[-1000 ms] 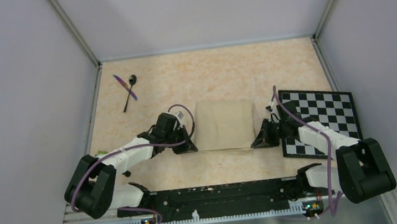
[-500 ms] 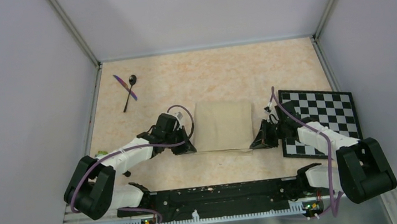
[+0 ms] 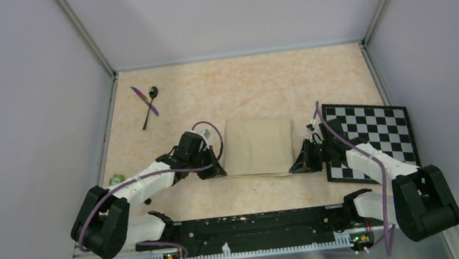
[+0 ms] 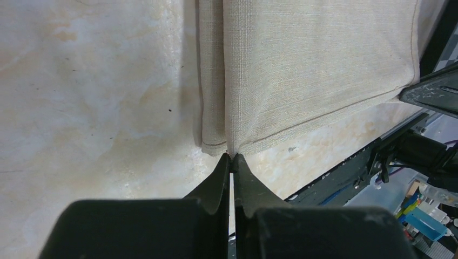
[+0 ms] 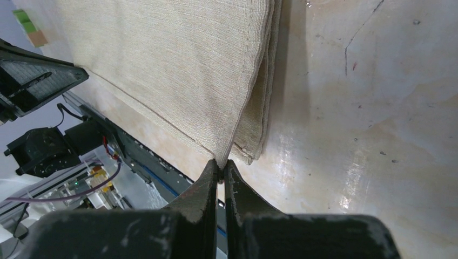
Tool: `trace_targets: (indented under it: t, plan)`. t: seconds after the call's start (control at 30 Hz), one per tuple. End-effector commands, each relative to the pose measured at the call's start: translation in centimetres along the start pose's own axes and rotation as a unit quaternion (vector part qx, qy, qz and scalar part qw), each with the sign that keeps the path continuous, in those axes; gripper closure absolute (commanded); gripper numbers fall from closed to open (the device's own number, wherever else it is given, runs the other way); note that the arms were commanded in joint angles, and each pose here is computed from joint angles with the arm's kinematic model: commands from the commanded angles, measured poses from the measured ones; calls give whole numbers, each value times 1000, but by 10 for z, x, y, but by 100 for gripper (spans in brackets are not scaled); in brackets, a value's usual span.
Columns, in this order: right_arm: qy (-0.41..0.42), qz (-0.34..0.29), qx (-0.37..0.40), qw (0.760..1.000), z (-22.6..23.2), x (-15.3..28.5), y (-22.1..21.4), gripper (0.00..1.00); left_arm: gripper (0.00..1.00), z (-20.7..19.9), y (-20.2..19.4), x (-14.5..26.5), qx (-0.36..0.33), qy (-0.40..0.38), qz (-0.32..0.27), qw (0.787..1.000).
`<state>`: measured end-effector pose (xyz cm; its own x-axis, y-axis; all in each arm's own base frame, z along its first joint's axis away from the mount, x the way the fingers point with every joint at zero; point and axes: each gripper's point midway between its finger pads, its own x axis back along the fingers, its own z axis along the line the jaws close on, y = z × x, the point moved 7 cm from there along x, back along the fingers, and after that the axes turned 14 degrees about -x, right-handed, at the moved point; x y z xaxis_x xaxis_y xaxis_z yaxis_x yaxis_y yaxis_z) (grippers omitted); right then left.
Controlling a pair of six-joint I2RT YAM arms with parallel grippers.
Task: Fold the napkin into a case and place the utensils inside
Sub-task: Smooth out the square-folded napkin at the center of the board.
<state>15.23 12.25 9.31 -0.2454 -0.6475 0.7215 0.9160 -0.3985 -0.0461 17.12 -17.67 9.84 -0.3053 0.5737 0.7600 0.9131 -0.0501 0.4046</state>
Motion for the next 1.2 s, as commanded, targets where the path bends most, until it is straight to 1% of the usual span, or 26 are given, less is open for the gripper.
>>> trace_targets:
  t: [0.0, 0.3, 0.5, 0.67, 0.7, 0.77, 0.8, 0.87, 0.93, 1.0, 1.07, 1.17]
  plan:
    - [1, -10, 11, 1000, 5, 5, 0, 100, 97, -1, -3, 7, -3, -1, -10, 1000]
    - [-10, -6, 3, 1000, -7, -2, -4, 100, 97, 4, -18, -4, 16, -23, 13, 1000]
    - [-16, -4, -1, 1000, -13, -7, -3, 100, 96, 9, -18, -8, 14, -2, 20, 1000]
    - [-34, -13, -5, 999, -16, -6, -2, 99, 90, 8, -21, -4, 15, -4, 28, 999]
    - [-38, -17, -8, 999, -15, -5, -1, 96, 86, 8, -21, -1, 13, -4, 26, 1000]
    - [-35, -20, -10, 999, -11, -1, -1, 84, 78, 5, -19, 6, 8, 2, 19, 1000]
    - [-29, -17, -11, 999, -8, 2, -3, 78, 74, 5, -18, 10, 7, 10, 17, 1000]
    - [-10, -16, -11, 1000, 2, 10, -6, 70, 67, 3, -17, 20, 2, 22, 17, 1000]
    - [5, -30, -5, 1000, 12, 21, -7, 61, 60, 0, -13, 29, -5, 24, 8, 1000]
    - [15, -43, 6, 999, 22, 30, -6, 57, 58, -7, -7, 35, -12, 11, -6, 1000]
    - [35, -46, 22, 998, 35, 34, -1, 56, 57, -17, 3, 38, -20, -19, -24, 999]
    - [67, -26, 26, 997, 48, 26, 9, 58, 59, -30, 17, 33, -25, -62, -40, 997]
